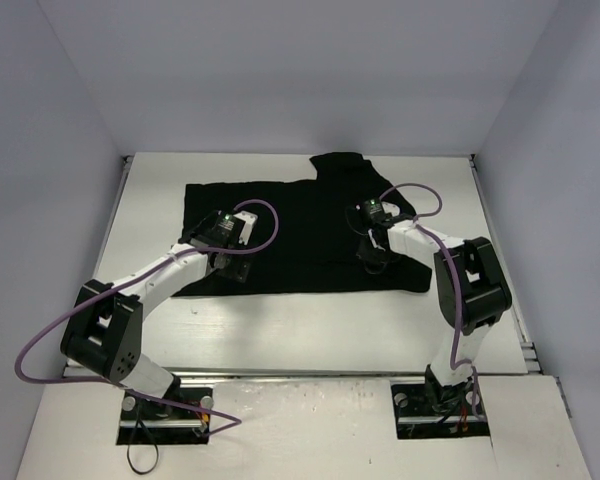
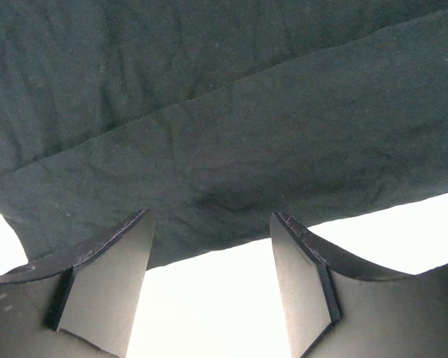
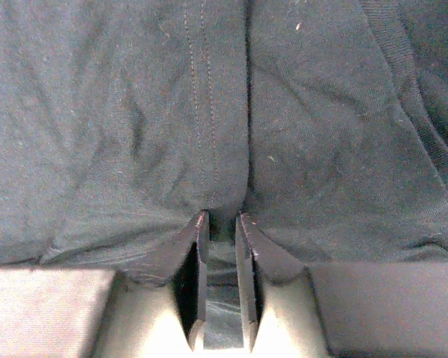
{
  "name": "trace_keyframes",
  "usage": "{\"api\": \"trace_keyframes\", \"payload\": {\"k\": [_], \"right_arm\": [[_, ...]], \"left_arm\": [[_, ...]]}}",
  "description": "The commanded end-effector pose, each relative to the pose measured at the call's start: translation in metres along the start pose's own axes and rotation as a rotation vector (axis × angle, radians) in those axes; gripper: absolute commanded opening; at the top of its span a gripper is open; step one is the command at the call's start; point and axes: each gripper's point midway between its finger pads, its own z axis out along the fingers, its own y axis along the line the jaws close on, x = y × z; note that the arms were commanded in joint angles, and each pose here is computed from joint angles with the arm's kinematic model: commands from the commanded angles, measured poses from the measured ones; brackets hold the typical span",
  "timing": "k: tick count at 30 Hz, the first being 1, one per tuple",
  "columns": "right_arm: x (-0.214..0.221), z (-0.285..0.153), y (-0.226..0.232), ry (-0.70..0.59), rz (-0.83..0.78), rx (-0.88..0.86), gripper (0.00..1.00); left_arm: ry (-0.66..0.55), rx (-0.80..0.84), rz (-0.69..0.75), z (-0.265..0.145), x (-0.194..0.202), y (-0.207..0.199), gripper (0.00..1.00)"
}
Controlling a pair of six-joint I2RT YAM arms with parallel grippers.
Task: Fold and stack the t-shirts
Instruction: Fold the flattened tshirt in 1/3 of the way
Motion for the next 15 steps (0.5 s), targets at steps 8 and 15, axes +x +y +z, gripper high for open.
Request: {"api": "trace_keyframes", "payload": {"k": [8, 15], "right_arm": [[-0.029, -0.025, 0.021, -0.129, -0.039, -0.017, 0.00], [-0.069, -0.051, 0.060, -0.213, -0.060, -0.098, 0.02]], "left_arm": [[-0.075, 0.019, -0.016, -0.010, -0.017, -0.001, 0.59], [-0.072, 0.019, -0.012, -0.012, -0.016, 0.000, 0.59]]}}
